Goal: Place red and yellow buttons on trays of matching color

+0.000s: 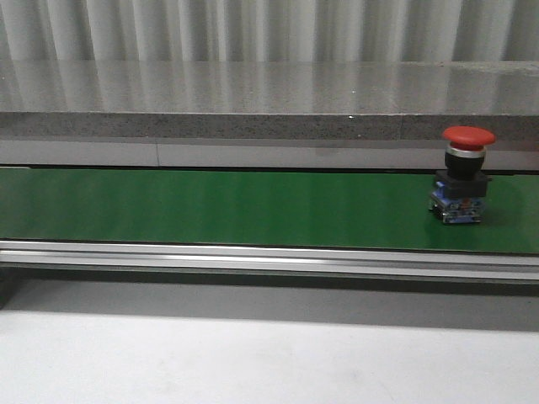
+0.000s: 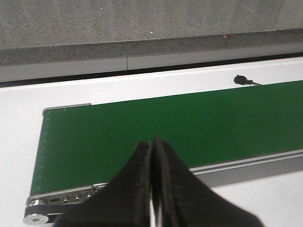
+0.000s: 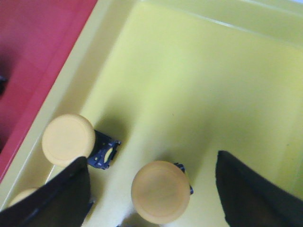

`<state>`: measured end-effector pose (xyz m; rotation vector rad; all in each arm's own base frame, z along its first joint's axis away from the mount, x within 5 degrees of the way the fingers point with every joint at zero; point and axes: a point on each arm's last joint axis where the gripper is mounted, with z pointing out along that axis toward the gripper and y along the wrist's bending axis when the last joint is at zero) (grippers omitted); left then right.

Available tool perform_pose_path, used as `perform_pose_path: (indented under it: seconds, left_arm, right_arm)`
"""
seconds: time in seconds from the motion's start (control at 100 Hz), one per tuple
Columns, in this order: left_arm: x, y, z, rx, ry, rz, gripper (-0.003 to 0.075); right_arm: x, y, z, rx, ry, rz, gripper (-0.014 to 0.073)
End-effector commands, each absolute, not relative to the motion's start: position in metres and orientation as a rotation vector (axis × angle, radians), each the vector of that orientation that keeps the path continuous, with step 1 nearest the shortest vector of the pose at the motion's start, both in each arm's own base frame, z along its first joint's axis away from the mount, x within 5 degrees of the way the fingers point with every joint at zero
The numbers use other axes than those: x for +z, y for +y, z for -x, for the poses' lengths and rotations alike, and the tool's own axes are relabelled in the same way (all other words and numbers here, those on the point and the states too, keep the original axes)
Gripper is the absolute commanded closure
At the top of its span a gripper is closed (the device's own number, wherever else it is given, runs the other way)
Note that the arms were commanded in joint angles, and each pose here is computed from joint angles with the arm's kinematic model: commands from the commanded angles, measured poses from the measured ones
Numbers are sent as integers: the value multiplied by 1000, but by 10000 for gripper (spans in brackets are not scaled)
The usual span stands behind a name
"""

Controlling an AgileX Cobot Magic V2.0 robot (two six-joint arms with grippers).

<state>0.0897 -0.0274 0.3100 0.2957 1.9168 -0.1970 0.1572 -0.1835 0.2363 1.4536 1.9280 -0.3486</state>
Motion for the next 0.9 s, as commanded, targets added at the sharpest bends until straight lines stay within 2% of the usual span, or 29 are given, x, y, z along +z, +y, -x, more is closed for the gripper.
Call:
perform_pose_path:
  seconds: [0.0,0.2,0.39,0.65,0.89]
  left_arm:
    - [324,-29,-92,-220,1829,-277,741]
    - [324,-29,-92,-220,1829,-277,741]
    - [324,-29,-92,-220,1829,-277,741]
    - [324,-29,-92,-220,1829,-277,741]
    - [324,-29,-92,-220,1829,-277,741]
  right_arm:
    - [260,-174,-155,-379,1889,-1370,45]
    - [280,-134,-163,-335,1962,-1212,45]
    - [295,-91,-175,-226,2060,-1024,45]
    - [327,-36,-198,-47,2250,-535,45]
    - [341,-19,-206,63,2363,-186,43]
